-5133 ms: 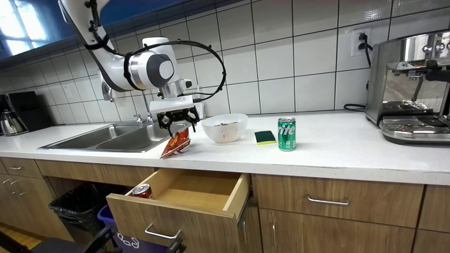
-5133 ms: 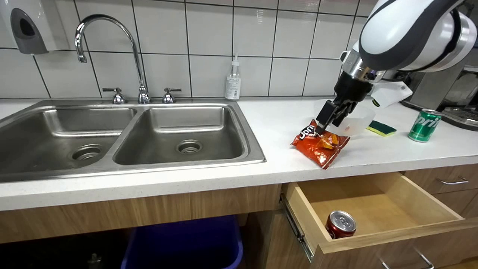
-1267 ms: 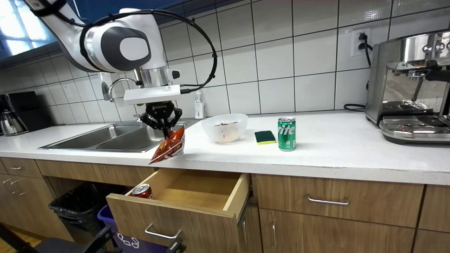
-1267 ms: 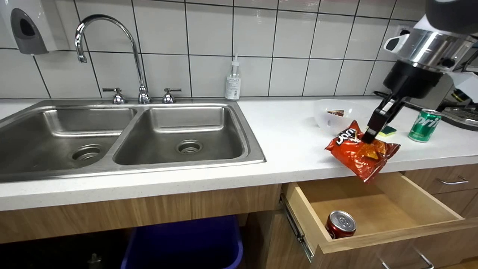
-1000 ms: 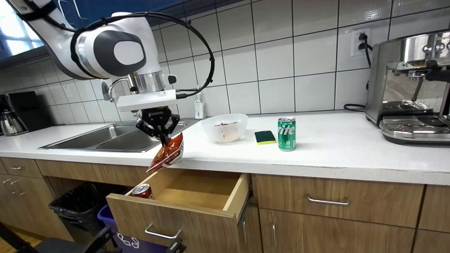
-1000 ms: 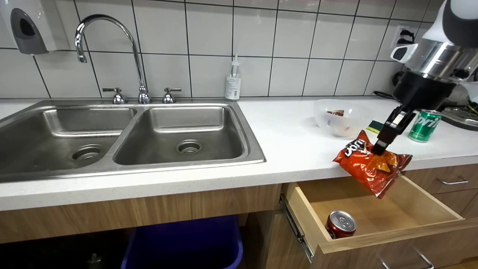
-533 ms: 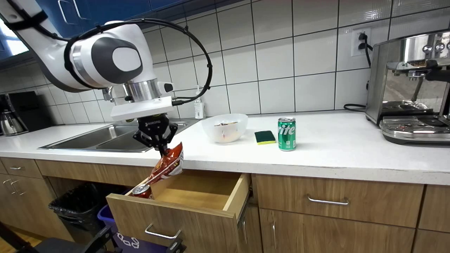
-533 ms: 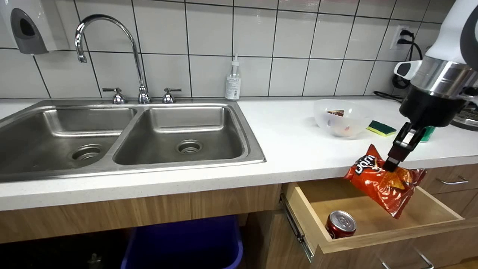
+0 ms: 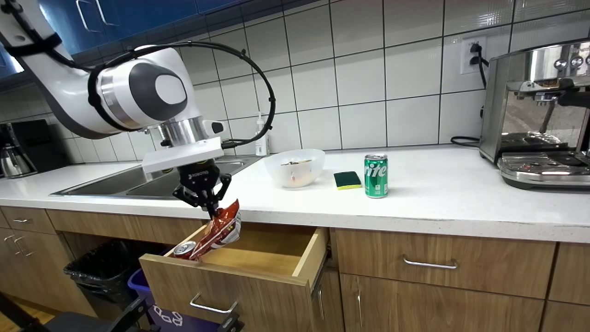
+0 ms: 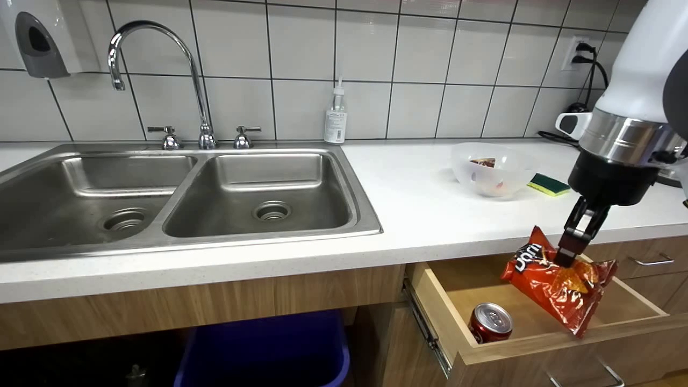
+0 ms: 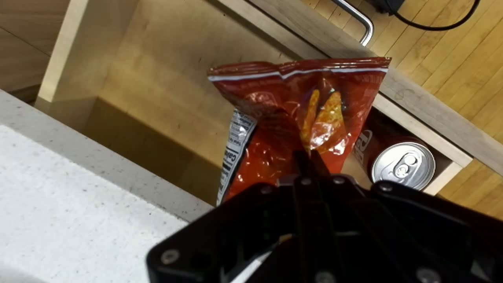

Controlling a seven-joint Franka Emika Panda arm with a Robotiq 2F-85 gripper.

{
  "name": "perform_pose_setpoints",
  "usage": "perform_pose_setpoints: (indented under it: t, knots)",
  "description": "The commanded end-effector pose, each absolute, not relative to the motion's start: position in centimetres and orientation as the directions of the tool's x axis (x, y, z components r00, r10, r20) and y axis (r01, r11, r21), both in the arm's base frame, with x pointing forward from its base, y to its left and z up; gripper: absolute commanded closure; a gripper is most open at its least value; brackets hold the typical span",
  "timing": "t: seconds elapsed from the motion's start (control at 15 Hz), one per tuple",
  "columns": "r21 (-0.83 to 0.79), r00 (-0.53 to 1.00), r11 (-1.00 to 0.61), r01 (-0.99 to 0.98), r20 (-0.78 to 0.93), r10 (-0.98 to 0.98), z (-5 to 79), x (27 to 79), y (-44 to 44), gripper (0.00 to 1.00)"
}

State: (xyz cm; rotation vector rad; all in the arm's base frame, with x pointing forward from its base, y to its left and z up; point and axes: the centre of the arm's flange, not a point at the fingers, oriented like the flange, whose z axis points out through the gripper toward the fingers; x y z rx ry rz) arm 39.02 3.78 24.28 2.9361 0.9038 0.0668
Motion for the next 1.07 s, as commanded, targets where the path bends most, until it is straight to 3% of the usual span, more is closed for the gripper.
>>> perform_pose_setpoints:
  t: [0.0, 1.0]
  knots:
    - [0.099, 0.835, -0.832, 0.546, 0.016, 0.55, 22.7, 40.1, 5.1, 1.0]
    - [0.082, 0.891, -0.888, 0.453, 0.007, 0.455, 18.9, 45.0, 7.3, 1.0]
